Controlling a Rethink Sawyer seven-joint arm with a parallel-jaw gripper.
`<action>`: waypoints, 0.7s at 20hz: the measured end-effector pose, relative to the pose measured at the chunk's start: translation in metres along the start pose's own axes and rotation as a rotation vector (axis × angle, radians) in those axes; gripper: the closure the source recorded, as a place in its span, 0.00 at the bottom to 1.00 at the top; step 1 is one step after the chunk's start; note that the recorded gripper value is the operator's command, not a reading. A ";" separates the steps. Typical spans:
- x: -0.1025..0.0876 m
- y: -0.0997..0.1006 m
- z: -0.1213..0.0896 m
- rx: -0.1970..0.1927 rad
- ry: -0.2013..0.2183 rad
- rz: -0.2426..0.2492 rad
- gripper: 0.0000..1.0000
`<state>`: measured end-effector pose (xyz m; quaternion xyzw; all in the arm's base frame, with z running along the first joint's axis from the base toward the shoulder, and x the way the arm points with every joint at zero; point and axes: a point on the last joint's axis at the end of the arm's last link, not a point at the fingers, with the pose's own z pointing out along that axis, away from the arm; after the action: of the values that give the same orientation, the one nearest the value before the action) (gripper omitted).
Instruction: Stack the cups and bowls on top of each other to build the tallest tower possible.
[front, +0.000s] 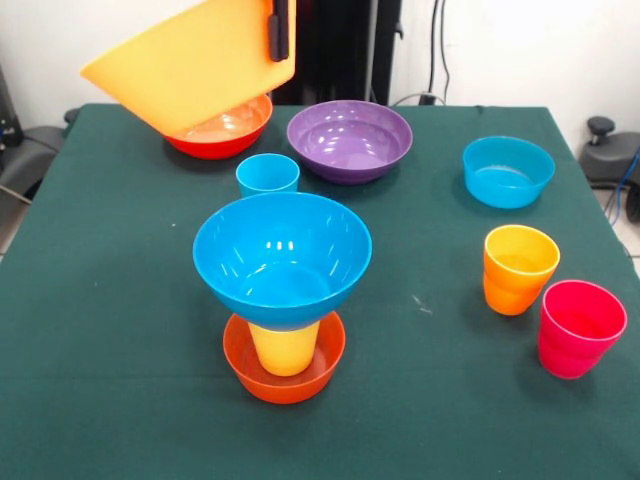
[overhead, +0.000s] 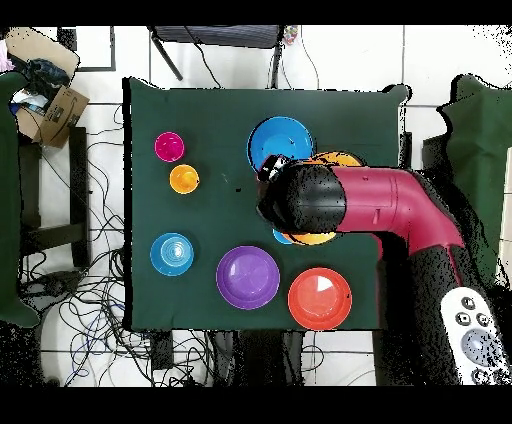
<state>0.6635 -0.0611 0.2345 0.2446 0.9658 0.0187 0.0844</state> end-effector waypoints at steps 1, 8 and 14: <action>0.000 0.003 -0.001 0.001 -0.007 -0.016 1.00; -0.011 0.015 -0.006 0.006 -0.059 -0.070 1.00; -0.032 0.025 -0.018 0.011 -0.128 -0.103 1.00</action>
<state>0.7003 -0.0543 0.2592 0.1960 0.9697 -0.0068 0.1454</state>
